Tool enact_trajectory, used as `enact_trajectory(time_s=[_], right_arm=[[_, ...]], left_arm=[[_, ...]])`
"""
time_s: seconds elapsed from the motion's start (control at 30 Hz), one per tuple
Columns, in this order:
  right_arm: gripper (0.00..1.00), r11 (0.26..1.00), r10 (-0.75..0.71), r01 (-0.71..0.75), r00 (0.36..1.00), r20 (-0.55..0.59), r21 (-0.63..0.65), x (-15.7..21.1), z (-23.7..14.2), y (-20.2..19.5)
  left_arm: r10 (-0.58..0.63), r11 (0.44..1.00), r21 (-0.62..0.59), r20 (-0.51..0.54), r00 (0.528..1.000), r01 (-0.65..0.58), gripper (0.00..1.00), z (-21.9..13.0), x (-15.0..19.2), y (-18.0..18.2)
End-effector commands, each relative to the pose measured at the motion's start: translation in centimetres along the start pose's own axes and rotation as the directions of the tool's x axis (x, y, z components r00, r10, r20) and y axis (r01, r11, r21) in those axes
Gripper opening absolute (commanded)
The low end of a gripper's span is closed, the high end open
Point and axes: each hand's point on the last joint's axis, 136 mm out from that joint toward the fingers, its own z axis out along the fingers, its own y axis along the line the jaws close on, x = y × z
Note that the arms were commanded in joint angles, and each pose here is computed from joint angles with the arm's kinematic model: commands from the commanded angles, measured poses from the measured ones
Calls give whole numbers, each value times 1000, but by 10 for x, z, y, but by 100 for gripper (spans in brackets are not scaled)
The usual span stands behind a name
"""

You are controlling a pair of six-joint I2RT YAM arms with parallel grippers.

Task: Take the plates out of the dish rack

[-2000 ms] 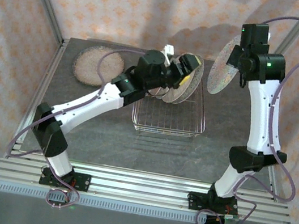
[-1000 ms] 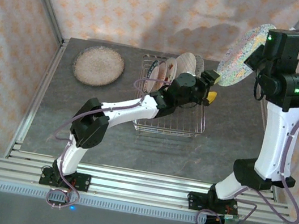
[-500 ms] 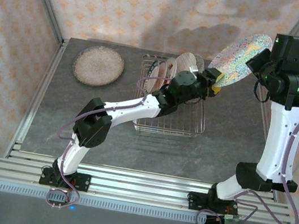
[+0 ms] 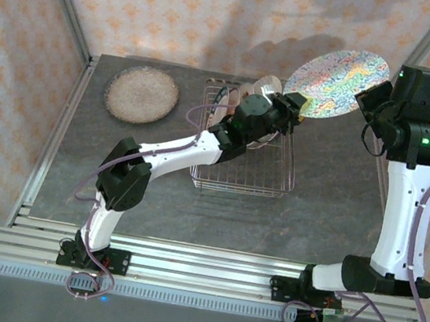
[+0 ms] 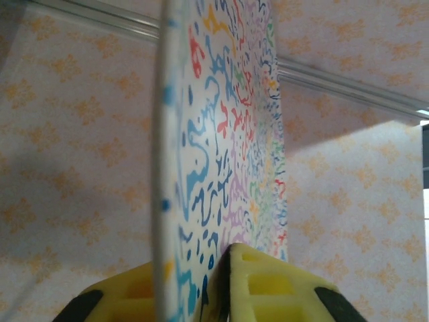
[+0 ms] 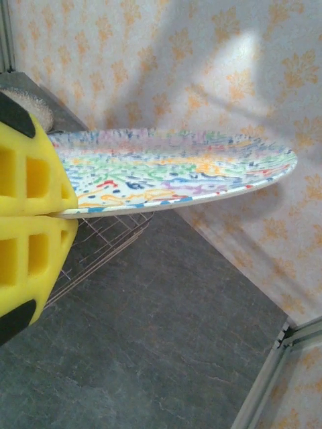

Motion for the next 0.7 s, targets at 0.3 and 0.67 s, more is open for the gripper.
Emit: enact_trajectory(time_s=[0.3,0.67], right_arm=[[0,946,40,-43,999,-16,-320,-3,11,55],[44,864,-55,-94,959,-278,-494,45,34,124]], left_arm=[[175,983,58,-13,985,-174,3,-41,-3,-68],[256,966,28,75,964,-259,0,-85,-51,-90]])
